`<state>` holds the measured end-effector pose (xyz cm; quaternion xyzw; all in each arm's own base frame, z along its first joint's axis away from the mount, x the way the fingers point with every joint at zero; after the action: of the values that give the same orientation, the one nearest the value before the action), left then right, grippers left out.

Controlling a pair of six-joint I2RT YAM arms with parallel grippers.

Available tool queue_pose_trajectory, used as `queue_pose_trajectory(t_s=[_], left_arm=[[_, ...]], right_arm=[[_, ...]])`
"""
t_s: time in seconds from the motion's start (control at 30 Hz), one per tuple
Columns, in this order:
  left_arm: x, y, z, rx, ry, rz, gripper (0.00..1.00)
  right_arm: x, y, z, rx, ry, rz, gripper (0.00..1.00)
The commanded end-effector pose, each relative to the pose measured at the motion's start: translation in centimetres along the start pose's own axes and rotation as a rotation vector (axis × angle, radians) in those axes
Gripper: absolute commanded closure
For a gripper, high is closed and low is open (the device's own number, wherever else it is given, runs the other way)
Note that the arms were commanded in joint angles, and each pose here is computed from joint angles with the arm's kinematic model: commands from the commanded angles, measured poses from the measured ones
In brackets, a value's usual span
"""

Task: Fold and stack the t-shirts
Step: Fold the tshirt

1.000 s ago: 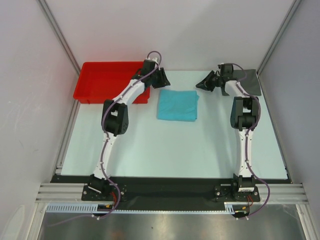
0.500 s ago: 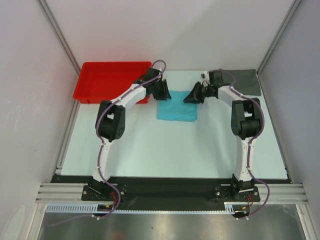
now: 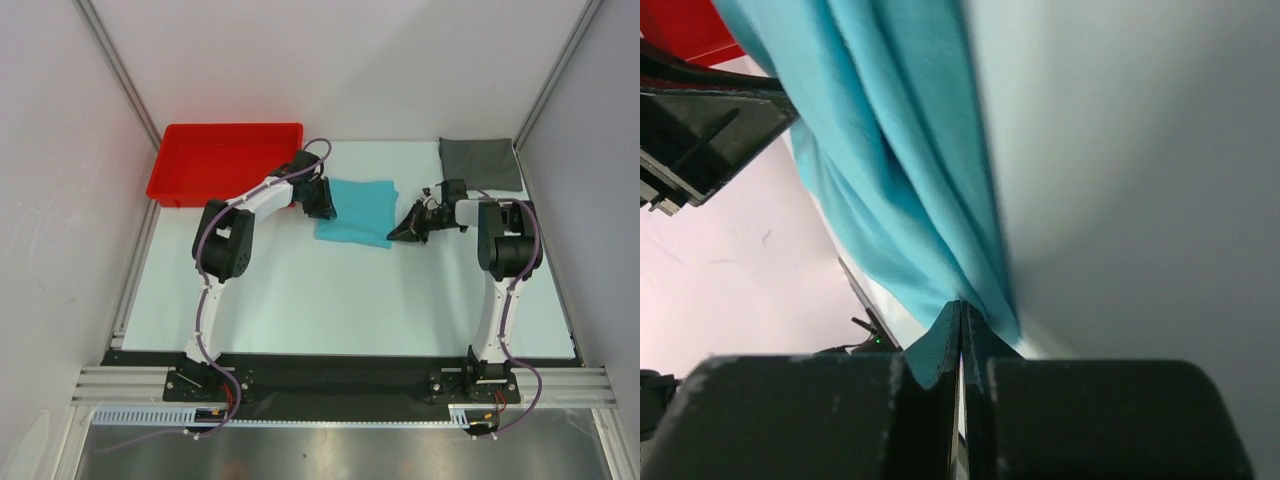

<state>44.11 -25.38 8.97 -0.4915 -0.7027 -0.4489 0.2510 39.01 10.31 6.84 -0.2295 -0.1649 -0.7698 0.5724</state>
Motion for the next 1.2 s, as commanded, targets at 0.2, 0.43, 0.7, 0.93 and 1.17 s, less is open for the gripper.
queue_pose_trajectory(t_s=[0.2,0.43,0.7,0.93,1.17], left_arm=[[5.6,0.8,-1.3,-0.126,0.063,-0.057,0.59],[5.8,-2.1,-1.1,-0.073,-0.007,0.005,0.60],[1.9,-4.3,1.9,-0.031,0.065,0.080,0.62],[2.2,-5.2,3.2,-0.062,0.137,0.088,0.64],[6.1,-5.0,1.1,-0.184,0.188,0.039,0.59]], right_arm=[[2.9,0.2,5.0,0.155,-0.095,-0.074,0.97],[-1.4,-0.3,9.1,0.206,-0.023,-0.002,0.96],[-5.2,0.2,7.9,0.156,-0.015,0.063,0.97],[-0.9,-2.0,2.0,0.048,-0.093,0.006,0.97],[5.2,-3.9,1.3,0.004,-0.216,-0.058,0.94]])
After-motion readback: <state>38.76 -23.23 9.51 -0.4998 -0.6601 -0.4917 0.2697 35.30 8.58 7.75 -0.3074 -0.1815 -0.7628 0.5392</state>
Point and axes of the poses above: each gripper's point midway between its finger pads, its own x axis back along the fingers, its own z axis along the line the jaws close on, y = z × x, the point moved 8 cm from there along x, back along the fingers
